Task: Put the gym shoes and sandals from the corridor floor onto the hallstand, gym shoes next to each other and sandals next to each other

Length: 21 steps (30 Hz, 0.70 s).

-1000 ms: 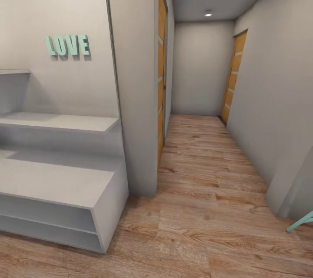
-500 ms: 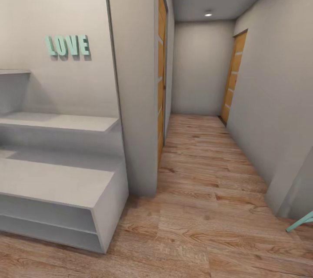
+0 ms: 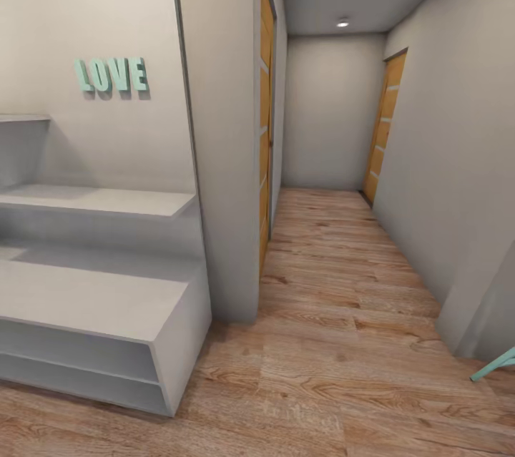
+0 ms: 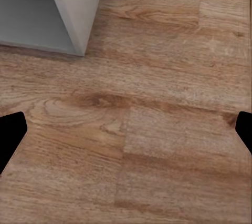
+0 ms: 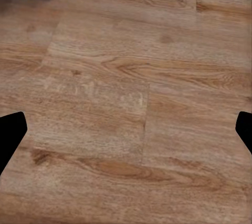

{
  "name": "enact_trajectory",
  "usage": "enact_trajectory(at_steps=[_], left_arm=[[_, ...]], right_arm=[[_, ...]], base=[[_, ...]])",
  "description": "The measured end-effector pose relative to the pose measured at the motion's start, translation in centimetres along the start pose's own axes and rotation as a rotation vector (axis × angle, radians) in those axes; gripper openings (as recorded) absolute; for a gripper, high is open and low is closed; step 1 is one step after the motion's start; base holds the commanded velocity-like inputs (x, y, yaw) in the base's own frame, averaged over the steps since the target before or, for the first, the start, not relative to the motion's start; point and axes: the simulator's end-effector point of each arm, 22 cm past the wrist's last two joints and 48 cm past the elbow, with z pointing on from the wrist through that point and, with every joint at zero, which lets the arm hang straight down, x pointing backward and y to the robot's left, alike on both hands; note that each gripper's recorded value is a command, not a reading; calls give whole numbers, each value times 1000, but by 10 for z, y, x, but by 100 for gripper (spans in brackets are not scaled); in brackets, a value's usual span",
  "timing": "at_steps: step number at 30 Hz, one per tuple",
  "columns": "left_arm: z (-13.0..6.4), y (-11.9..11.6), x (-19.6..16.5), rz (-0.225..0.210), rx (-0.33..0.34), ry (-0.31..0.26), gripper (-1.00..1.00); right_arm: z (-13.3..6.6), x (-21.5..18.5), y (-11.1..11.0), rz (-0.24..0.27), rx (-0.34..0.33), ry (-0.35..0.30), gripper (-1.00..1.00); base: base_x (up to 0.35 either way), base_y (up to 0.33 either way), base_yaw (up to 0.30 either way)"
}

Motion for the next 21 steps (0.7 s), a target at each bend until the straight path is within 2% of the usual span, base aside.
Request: enact_trajectory(at_steps=[18, 21], left_arm=[[-1, 5, -3, 11, 2, -24, 100], [-1, 5, -4, 10, 1, -24, 100]], right_arm=[[-2, 12, 6, -8, -17, 27, 100], [-2, 12, 5, -6, -16, 28, 100]], base=[[-1, 0, 0], [-179, 68, -2]])
